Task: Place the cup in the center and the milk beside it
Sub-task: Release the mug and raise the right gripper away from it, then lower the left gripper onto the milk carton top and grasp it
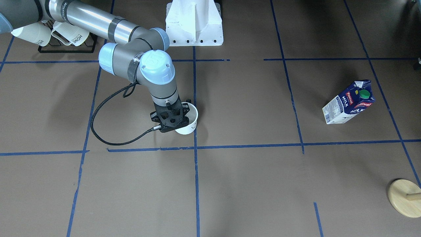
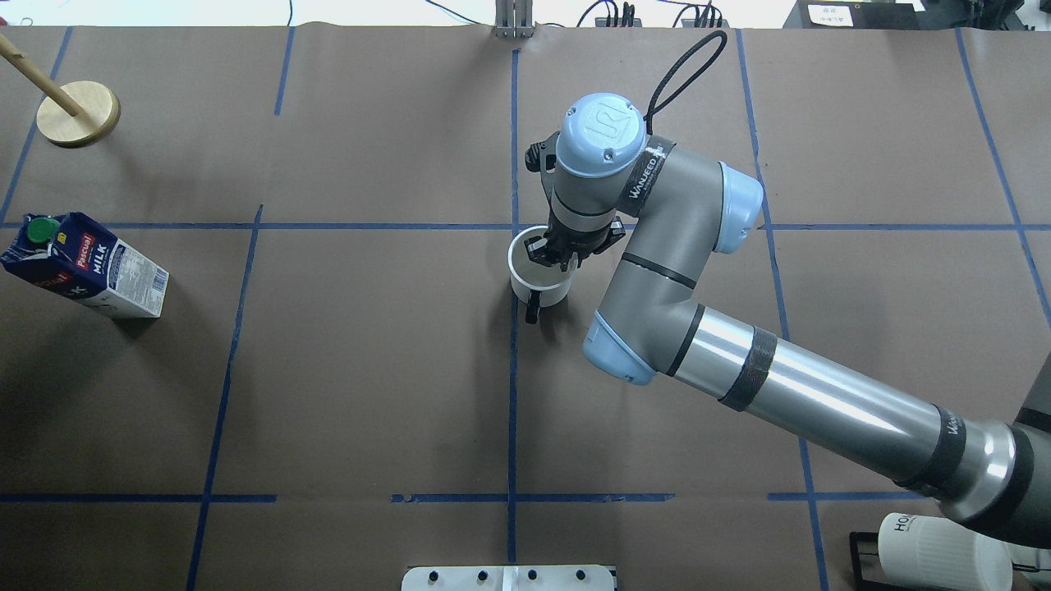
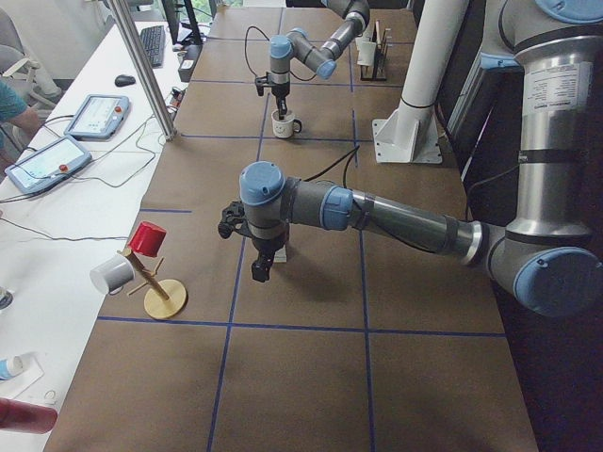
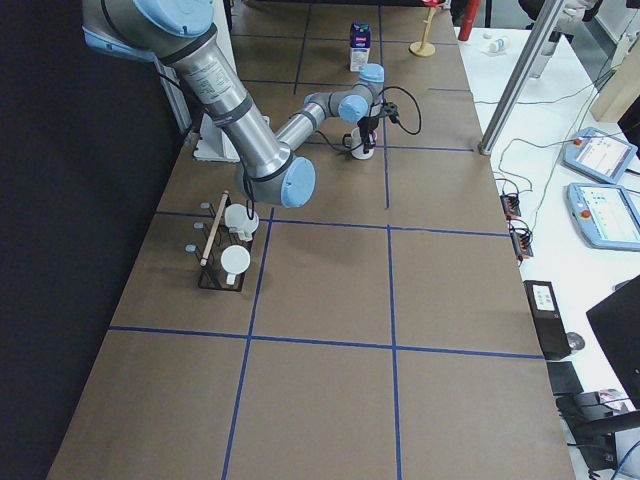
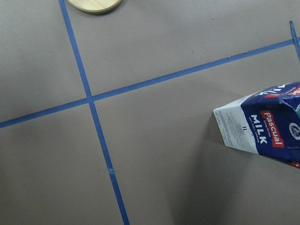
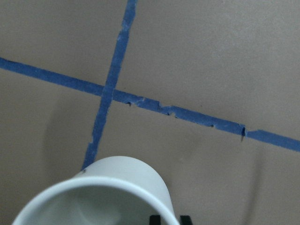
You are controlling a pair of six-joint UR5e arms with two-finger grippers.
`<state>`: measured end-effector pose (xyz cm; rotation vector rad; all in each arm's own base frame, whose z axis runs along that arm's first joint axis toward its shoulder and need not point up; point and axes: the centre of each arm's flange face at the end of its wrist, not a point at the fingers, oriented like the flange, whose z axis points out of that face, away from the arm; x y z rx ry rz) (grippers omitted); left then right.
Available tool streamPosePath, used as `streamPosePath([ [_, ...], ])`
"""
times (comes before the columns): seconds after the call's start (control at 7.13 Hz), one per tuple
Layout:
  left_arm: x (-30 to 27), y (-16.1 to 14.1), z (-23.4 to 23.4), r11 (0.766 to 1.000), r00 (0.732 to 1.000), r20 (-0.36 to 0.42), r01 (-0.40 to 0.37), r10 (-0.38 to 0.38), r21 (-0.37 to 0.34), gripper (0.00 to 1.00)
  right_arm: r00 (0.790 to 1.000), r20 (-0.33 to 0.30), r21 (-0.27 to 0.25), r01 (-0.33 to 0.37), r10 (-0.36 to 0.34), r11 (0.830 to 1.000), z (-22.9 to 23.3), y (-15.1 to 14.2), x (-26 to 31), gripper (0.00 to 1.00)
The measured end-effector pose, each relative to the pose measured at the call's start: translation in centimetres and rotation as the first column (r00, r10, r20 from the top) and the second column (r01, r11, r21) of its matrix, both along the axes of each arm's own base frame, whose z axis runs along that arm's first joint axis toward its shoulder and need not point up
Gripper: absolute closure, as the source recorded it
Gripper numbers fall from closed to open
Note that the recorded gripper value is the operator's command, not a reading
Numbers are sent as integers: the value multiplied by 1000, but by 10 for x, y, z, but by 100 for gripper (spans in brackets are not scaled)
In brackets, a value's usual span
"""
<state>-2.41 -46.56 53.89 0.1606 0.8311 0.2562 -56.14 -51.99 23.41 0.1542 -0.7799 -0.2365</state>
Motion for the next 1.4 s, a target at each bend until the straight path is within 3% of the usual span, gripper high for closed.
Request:
streamPosePath([
  [0.28,0,0,-7,1000,1000,-2,0,0,14,0,1000,17,-12,-18,18,1000,-15,-12,25,1],
  [0.7,1,-9,-34,999,1000,-5,13,-13,51,0,998,12,-106,-58,60,993,-39,-35,156,1],
  [0.84,3,-24,-54,998,999,-11,50,-50,45,0,999,8,-105,-48,49,993,-13,-40,209,1],
  [1.12,26,-43,-82,992,992,-24,122,-122,-29,0,999,-35,-47,-4,2,999,70,-42,312,1],
  [1.4,64,-46,-88,988,992,0,129,-129,-81,0,992,-97,-3,76,-76,997,171,-23,412,1],
])
